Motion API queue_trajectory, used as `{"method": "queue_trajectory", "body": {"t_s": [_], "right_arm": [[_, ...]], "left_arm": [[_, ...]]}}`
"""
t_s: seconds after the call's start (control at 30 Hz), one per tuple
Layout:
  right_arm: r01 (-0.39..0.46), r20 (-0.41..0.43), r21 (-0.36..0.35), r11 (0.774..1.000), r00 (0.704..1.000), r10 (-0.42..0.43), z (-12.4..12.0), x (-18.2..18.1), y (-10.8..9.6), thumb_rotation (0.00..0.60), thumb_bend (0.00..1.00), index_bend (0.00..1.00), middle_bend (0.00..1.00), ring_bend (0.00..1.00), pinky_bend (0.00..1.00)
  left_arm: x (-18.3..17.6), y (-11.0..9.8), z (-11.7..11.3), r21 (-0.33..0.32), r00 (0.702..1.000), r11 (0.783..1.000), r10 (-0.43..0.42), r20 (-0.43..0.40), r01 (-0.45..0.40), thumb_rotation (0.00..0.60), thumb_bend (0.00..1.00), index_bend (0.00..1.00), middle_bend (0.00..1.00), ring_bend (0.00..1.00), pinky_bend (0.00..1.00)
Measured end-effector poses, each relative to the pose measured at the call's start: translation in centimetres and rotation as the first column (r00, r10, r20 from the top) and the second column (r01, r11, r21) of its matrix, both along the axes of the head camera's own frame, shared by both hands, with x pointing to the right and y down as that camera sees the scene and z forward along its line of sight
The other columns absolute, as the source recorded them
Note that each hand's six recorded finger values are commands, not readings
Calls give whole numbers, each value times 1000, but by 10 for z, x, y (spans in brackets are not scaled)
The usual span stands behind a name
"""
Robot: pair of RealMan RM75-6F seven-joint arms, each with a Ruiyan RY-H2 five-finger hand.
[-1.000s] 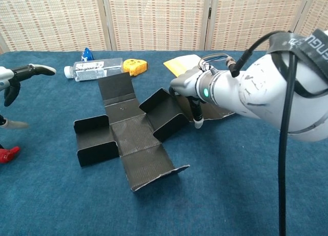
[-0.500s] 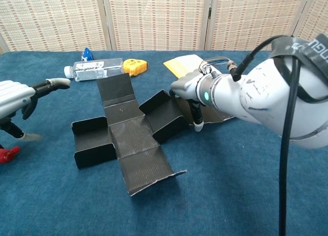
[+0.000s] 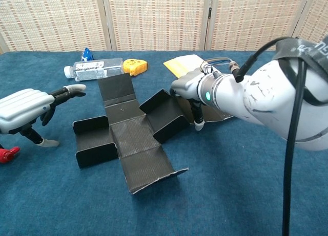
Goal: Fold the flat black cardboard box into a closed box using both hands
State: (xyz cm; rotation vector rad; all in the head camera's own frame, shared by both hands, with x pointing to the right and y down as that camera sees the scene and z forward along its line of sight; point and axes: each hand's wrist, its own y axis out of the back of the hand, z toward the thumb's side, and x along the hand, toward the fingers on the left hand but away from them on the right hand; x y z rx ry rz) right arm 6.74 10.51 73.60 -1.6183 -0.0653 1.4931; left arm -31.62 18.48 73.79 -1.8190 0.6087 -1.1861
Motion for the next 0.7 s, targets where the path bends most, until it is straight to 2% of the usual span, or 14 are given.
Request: {"method": "queue_trajectory", "body": {"t_s": [0.5,0.7], "right_arm": [[-6,30,5,1000,1000,6,-1,-1,1,600,136,332,392,701,886],[-11,40,9,1000,999,10,-1,-2,0,600,136,332,392,701,887]], "left_arm": [[20,-4,10,-9,1000,1000,-10,-23,10,600,88,0,14,621,539],[24,-3,12,-49,998,998,-39,-58,36,600,87,0,14,622,540]]}}
